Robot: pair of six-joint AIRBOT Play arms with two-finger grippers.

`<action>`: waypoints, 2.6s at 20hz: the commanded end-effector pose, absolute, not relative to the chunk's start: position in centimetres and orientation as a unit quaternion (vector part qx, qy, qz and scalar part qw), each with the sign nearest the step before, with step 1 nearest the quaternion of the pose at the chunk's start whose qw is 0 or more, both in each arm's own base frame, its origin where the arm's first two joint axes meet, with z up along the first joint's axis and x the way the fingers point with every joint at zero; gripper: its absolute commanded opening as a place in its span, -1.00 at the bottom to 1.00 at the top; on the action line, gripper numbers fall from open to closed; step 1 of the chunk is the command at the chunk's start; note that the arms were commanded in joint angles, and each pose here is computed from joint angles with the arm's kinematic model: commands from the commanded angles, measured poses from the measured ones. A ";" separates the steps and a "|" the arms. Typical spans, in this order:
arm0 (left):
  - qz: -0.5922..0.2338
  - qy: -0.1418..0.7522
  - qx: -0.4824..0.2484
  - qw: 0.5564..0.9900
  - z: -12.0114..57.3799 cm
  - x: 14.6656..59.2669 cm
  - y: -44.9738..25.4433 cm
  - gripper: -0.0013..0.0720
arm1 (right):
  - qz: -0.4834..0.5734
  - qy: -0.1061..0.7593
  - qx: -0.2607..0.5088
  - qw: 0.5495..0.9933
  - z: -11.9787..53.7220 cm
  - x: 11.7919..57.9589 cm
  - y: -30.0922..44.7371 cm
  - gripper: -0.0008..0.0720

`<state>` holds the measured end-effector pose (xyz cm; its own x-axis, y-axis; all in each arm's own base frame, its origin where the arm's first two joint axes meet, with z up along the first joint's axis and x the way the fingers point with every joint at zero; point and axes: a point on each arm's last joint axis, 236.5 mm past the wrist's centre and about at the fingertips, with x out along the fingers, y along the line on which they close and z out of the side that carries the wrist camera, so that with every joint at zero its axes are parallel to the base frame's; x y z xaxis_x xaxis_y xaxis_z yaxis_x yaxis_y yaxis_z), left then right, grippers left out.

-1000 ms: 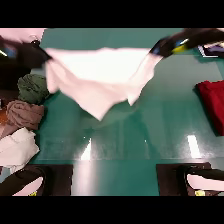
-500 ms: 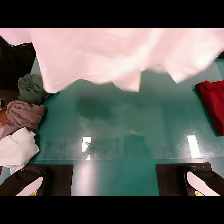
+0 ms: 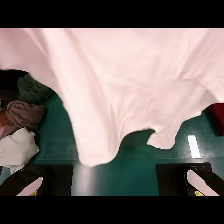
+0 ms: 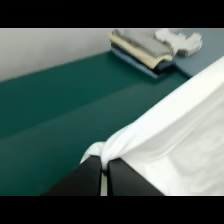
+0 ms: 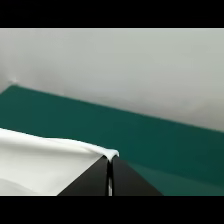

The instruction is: Fold the shirts.

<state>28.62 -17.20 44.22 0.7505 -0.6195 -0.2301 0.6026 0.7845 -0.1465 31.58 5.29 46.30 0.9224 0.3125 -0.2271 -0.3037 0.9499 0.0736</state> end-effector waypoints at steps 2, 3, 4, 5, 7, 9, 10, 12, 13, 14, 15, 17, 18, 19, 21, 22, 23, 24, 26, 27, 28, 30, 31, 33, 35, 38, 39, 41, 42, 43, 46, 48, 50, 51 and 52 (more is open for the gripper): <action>-0.290 0.369 -0.016 0.883 26.8 34.1 -17.3 -0.90 | 0.203 0.355 0.049 0.911 32.9 37.8 7.6 -0.93; -0.284 0.416 -0.017 0.864 23.0 34.9 -17.4 -0.90 | 0.193 0.403 0.044 0.894 29.1 39.7 7.7 -0.93; -0.280 0.454 -0.019 0.846 19.3 35.8 -17.6 -0.90 | 0.182 0.439 0.041 0.879 25.5 41.3 7.6 -0.93; -0.277 0.477 -0.017 0.834 16.3 36.9 -17.8 -0.90 | 0.169 0.468 0.040 0.866 21.9 43.1 7.4 -0.93; -0.269 0.500 -0.020 0.823 11.8 39.8 -18.3 -0.90 | 0.147 0.498 0.052 0.853 16.1 46.3 6.9 -0.92; -0.254 0.495 -0.030 0.830 8.9 42.9 -18.6 -0.89 | 0.120 0.507 0.084 0.850 11.9 49.0 5.9 -0.92; -0.246 0.491 -0.037 0.835 8.1 44.1 -18.7 -0.89 | 0.110 0.510 0.100 0.847 10.3 49.9 5.5 -0.92; -0.222 0.481 -0.060 0.846 7.5 46.0 -17.8 -0.03 | 0.097 0.517 0.112 0.843 8.1 51.1 4.5 -0.90; -0.206 0.479 -0.079 0.850 7.8 46.5 -16.9 0.53 | 0.092 0.515 0.115 0.845 7.8 51.5 4.0 -0.48; -0.193 0.480 -0.090 0.851 8.2 46.9 -15.5 0.52 | 0.085 0.508 0.119 0.849 7.9 51.9 3.2 0.27; -0.183 0.483 -0.095 0.851 8.7 47.1 -14.0 0.52 | 0.079 0.499 0.121 0.855 8.6 52.3 2.4 0.48; -0.163 0.501 -0.106 0.844 9.7 46.6 -10.6 0.51 | 0.074 0.488 0.124 0.861 10.6 52.4 1.1 0.47; -0.154 0.515 -0.111 0.836 9.9 45.7 -9.0 0.51 | 0.079 0.490 0.127 0.859 11.7 51.9 0.9 0.47; -0.150 0.532 -0.113 0.826 9.7 44.7 -7.9 0.51 | 0.085 0.496 0.130 0.854 12.5 51.3 0.9 0.47; -0.149 0.566 -0.109 0.803 9.1 42.1 -6.2 0.51 | 0.099 0.510 0.116 0.847 13.6 50.0 0.9 0.18; -0.149 0.576 -0.108 0.796 8.6 40.9 -5.8 0.51 | 0.104 0.513 0.112 0.845 14.0 49.3 0.9 0.18; -0.148 0.584 -0.108 0.791 7.9 39.6 -5.7 0.51 | 0.106 0.515 0.111 0.843 14.3 48.6 1.1 0.18; -0.145 0.591 -0.112 0.785 6.8 38.0 -5.7 0.51 | 0.107 0.516 0.110 0.843 14.5 48.0 1.1 0.18; -0.146 0.607 -0.125 0.771 3.9 34.5 -6.3 0.51 | 0.110 0.514 0.105 0.844 14.9 46.6 1.3 0.18; -0.148 0.617 -0.143 0.759 2.4 32.6 -7.0 0.51 | 0.109 0.513 0.106 0.845 14.9 45.9 1.4 0.18; -0.151 0.627 -0.160 0.747 0.6 30.8 -7.7 0.51 | 0.109 0.511 0.105 0.846 14.9 45.2 1.5 0.18; -0.148 0.643 -0.196 0.726 -2.7 28.0 -8.9 0.51 | 0.105 0.505 0.107 0.850 15.0 44.1 1.7 0.18; -0.150 0.648 -0.209 0.717 -4.2 27.1 -9.3 0.51 | 0.102 0.499 0.109 0.854 15.0 43.8 1.7 0.18; -0.134 0.650 -0.238 0.709 -6.5 26.0 -9.8 0.51 | 0.098 0.484 0.114 0.862 15.2 43.1 1.8 0.18; -0.122 0.644 -0.260 0.709 -7.7 25.8 -10.0 0.51 | 0.095 0.475 0.116 0.867 15.2 42.4 1.9 0.18; -0.112 0.627 -0.270 0.722 -7.8 26.8 -9.9 0.51 | 0.092 0.469 0.117 0.870 15.3 41.8 1.9 0.18; -0.110 0.624 -0.275 0.723 -7.9 27.1 -9.9 0.50 | 0.093 0.470 0.117 0.870 15.3 41.7 1.9 0.18; -0.111 0.629 -0.287 0.714 -8.2 27.1 -10.3 0.51 | 0.093 0.471 0.117 0.869 15.3 41.7 2.0 0.18; -0.116 0.630 -0.286 0.713 -8.4 27.1 -10.7 0.50 | 0.093 0.470 0.117 0.870 15.3 41.7 2.0 0.18; -0.122 0.631 -0.282 0.712 -8.6 27.1 -11.1 0.51 | 0.093 0.471 0.117 0.870 15.3 41.7 2.0 0.18; -0.130 0.636 -0.271 0.711 -9.1 27.0 -12.1 0.36 | 0.093 0.473 0.117 0.868 15.2 41.6 2.0 0.18; -0.133 0.627 -0.279 0.715 -8.6 27.6 -12.5 -0.91 | 0.090 0.477 0.113 0.867 15.0 41.4 1.8 0.18; -0.144 0.619 -0.273 0.722 -7.4 28.5 -12.6 -0.90 | 0.083 0.491 0.092 0.862 14.4 40.8 1.0 0.18; -0.154 0.617 -0.265 0.725 -6.4 29.0 -12.7 -0.90 | 0.071 0.504 0.083 0.857 13.7 40.5 0.2 0.18; -0.165 0.615 -0.254 0.728 -5.4 29.5 -12.8 -0.90 | 0.068 0.519 0.085 0.848 13.0 40.1 -0.3 0.18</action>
